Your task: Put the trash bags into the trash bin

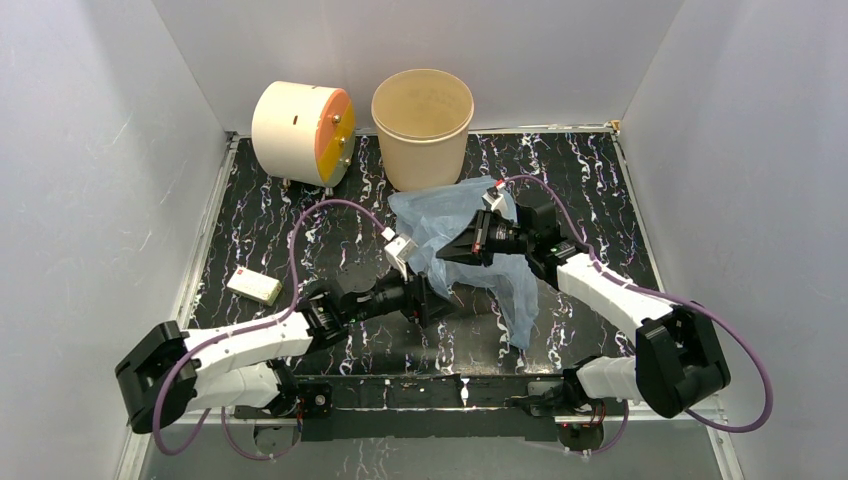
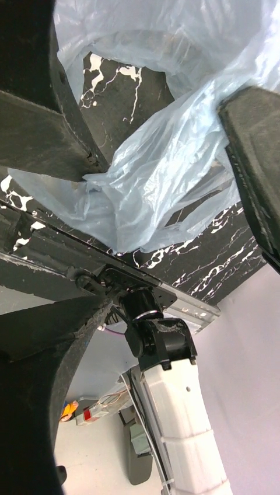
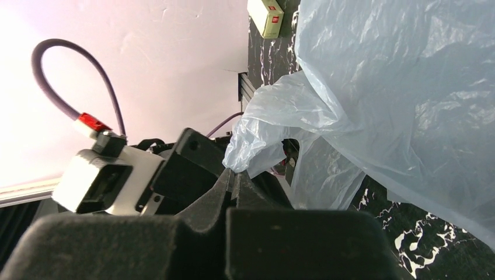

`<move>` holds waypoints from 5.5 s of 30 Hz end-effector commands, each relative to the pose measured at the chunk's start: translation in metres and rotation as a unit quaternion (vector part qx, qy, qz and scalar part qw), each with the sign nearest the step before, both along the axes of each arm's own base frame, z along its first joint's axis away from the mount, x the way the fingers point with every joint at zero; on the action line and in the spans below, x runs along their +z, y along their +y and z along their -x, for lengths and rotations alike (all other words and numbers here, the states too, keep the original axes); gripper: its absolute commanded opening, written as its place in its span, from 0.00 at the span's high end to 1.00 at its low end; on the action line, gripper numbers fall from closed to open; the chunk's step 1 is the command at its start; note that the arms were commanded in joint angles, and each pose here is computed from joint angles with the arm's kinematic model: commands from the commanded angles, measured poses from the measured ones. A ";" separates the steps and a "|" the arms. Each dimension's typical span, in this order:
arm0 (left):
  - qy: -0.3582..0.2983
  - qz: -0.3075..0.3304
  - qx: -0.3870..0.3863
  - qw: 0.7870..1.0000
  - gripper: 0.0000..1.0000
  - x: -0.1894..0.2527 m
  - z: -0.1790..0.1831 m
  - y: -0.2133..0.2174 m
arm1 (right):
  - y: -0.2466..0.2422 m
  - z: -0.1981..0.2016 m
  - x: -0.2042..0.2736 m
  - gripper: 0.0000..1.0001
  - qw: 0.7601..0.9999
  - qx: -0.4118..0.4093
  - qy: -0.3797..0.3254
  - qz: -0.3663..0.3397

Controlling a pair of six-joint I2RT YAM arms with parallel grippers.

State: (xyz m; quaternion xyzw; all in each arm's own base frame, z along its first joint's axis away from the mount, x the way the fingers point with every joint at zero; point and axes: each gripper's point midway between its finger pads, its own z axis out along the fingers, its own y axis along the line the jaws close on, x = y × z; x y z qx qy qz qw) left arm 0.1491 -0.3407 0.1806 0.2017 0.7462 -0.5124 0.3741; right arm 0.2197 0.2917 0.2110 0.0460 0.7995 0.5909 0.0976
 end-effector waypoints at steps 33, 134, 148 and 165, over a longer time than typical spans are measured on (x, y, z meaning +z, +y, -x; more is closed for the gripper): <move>-0.005 0.056 0.042 0.998 0.87 0.017 -0.024 -0.017 | 0.007 -0.012 0.024 1.00 0.999 0.001 -0.041 -0.021; -0.007 0.032 0.105 0.994 1.00 0.026 -0.036 0.011 | 0.003 0.008 0.089 0.65 0.869 -0.175 -0.455 0.081; -0.020 0.014 0.146 0.989 1.00 0.027 -0.043 0.031 | -0.034 -0.004 0.096 0.83 0.902 -0.249 -0.338 0.105; -0.011 0.053 0.082 0.995 1.00 0.032 -0.038 -0.005 | 0.007 -0.008 0.085 0.47 0.962 -0.184 -0.198 -0.035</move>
